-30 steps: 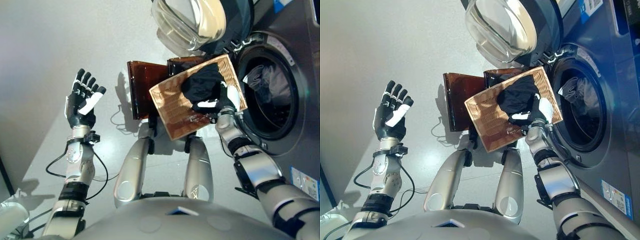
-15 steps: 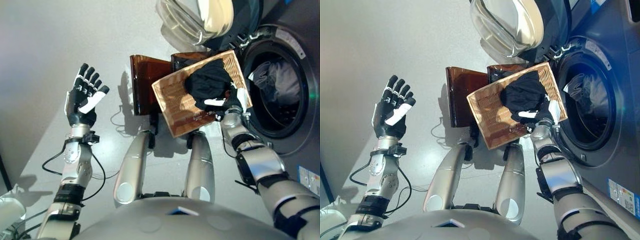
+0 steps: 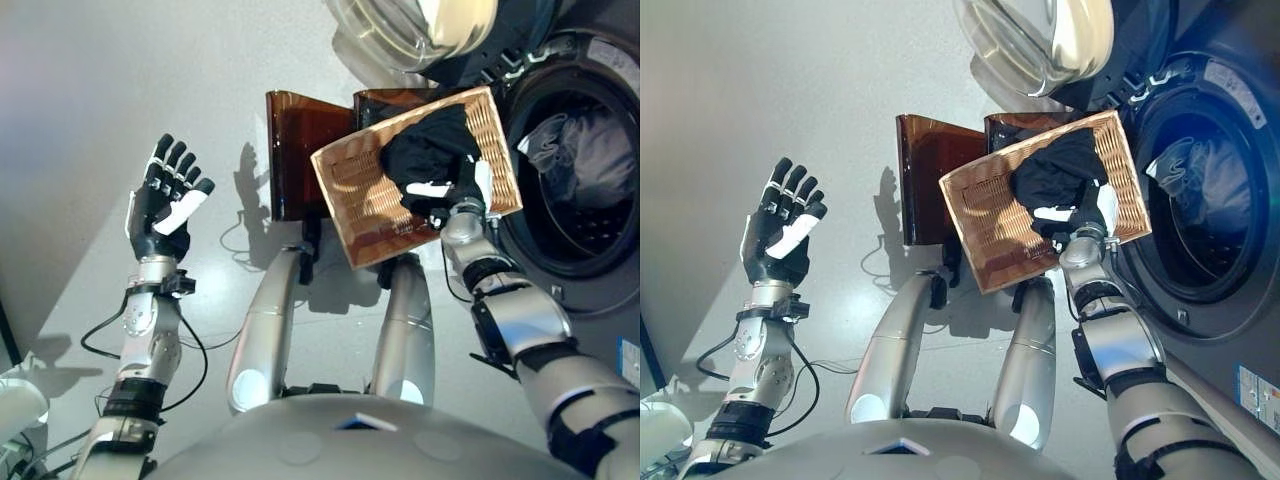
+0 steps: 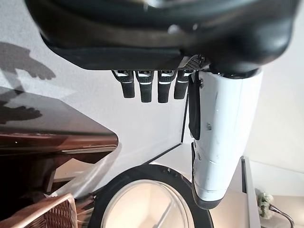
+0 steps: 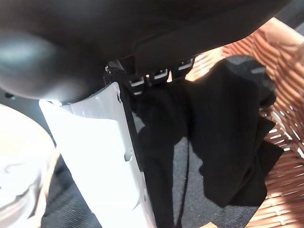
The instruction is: Pick up the clothes and place them into the washing machine
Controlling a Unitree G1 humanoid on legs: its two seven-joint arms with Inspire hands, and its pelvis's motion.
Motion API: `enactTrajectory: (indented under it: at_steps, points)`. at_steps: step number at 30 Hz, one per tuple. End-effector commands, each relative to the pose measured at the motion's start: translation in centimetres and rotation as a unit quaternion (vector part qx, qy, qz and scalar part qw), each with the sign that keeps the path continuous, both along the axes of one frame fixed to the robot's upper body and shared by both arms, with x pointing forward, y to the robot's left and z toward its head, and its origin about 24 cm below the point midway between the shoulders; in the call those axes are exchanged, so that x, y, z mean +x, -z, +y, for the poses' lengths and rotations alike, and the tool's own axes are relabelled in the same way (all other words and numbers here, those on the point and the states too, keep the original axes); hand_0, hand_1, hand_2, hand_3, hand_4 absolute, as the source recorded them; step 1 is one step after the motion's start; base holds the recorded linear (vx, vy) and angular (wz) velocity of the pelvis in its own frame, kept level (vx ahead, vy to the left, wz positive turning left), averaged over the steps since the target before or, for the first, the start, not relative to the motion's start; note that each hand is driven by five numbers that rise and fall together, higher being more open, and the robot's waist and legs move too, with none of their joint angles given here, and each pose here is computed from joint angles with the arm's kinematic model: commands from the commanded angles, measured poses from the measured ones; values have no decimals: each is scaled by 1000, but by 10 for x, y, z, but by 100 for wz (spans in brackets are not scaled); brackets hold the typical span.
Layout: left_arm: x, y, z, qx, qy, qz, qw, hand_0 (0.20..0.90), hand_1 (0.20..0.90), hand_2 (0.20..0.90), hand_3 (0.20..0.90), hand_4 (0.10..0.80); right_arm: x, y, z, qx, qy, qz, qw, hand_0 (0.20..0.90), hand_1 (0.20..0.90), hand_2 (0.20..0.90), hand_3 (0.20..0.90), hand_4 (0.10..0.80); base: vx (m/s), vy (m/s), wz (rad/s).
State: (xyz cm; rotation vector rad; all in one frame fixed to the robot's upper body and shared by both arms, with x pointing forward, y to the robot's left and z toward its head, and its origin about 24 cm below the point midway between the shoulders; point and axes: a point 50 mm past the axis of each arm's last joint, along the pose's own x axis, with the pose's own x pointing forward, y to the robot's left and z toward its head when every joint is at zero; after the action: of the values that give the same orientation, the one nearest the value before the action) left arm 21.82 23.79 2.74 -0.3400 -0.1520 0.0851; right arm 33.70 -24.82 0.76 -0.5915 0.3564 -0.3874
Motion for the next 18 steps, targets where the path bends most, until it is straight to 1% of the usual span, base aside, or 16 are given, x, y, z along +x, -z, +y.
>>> enactTrajectory:
  at_steps: [1,7,13,14,15,18]
  points:
    - [-2,-40,7,24,8,-102,994,900,900,900,900,800,10,-27,-19,-42,-5,-42,998,900,900,900,900,800,-37,-4,3]
    - [-3,-45,3,20,21,-114,993,900,900,900,900,800,15,-37,-22,-38,-4,-57,998,900,900,900,900,800,-39,-1,6]
    - [-3,-43,2,18,24,-108,994,900,900,900,900,800,19,-40,-15,-45,-24,-58,997,900,900,900,900,800,-6,1,1]
    - [-4,-44,3,20,24,-108,994,900,900,900,900,800,20,-39,-11,-52,-33,-55,997,631,631,631,631,608,0,0,0]
    - [-4,-44,3,21,25,-108,994,900,900,900,900,800,20,-38,-9,-54,-40,-53,996,200,200,200,200,300,0,0,0]
    - [-4,-44,4,22,25,-107,994,900,900,900,900,800,20,-37,-5,-61,-55,-49,995,200,200,200,200,300,0,0,0]
